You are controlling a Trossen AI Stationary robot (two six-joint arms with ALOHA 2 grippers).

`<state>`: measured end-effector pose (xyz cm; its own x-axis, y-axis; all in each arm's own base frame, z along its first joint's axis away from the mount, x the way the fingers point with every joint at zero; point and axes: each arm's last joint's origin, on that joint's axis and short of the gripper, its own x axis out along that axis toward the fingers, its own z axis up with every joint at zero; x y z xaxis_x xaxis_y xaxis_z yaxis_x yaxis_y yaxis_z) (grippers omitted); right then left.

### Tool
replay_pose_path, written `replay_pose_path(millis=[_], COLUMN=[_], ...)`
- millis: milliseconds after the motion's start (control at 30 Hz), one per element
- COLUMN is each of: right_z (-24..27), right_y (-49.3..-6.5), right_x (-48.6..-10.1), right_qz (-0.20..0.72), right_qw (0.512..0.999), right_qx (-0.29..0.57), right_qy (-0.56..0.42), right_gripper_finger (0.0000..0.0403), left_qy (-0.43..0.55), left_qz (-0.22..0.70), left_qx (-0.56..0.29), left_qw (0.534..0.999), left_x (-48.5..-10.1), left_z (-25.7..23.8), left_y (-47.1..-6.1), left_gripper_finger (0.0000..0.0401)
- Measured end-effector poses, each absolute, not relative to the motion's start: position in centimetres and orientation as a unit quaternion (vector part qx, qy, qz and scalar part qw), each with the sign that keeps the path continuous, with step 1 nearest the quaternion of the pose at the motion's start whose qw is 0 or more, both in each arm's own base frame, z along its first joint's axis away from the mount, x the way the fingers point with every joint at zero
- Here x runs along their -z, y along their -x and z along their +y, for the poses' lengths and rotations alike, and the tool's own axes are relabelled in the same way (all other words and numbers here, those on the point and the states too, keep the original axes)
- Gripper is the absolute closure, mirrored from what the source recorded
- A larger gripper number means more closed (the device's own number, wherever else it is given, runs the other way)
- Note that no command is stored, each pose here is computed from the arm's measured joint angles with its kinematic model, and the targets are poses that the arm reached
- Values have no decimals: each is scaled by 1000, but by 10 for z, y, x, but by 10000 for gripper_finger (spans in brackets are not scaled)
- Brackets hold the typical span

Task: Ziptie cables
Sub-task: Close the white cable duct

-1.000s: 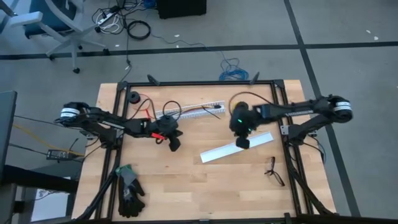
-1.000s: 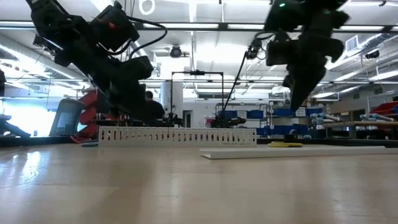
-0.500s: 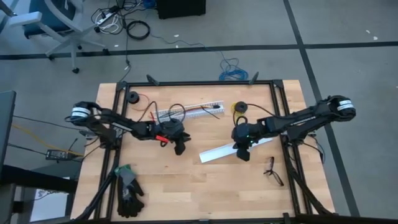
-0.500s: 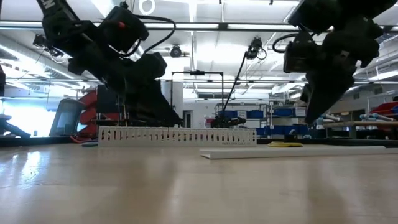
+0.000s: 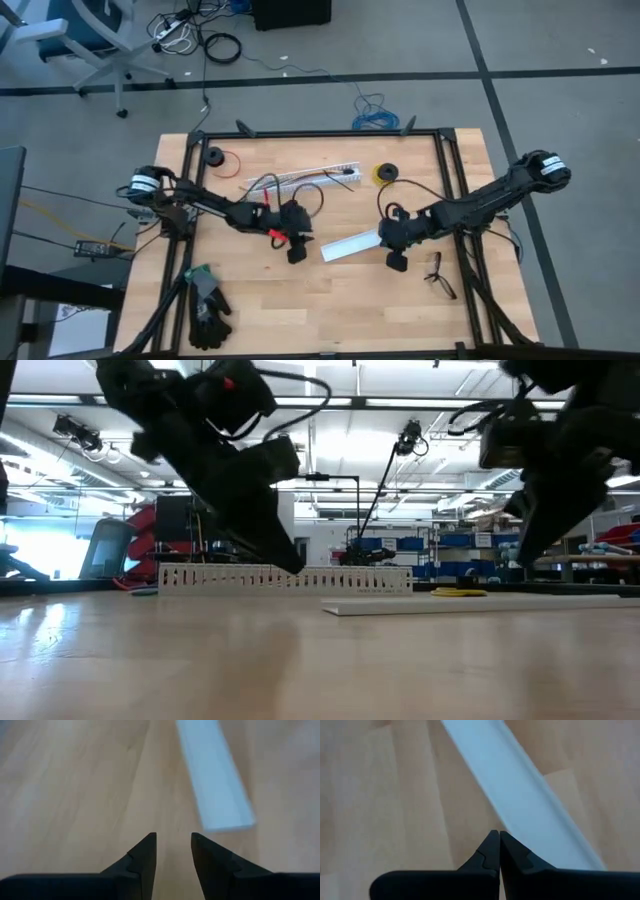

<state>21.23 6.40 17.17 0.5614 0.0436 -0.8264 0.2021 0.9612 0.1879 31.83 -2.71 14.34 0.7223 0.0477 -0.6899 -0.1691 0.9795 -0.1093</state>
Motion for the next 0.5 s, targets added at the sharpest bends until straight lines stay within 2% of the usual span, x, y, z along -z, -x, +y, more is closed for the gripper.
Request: replay_pose_path(millis=[100,233,500], right_z=[76,87,92], right_y=[-209,-207,-224], right_x=[-171,-171,-166], right_qz=[460,448,405], right_qw=[876,883,912], right_qx=[51,54,16], right_qy=[-133,-132,-58], right_gripper_finger=[403,403,397], left_qy=[48,49,71], left_qz=[384,376,378], left_qx=[-89,-73,-69], left_qw=[918,922,921], left_x=[-148,-152,-151], left_z=[-40,-56,-68], left_y=[-320,-322,-319], left_gripper_finger=[270,270,270])
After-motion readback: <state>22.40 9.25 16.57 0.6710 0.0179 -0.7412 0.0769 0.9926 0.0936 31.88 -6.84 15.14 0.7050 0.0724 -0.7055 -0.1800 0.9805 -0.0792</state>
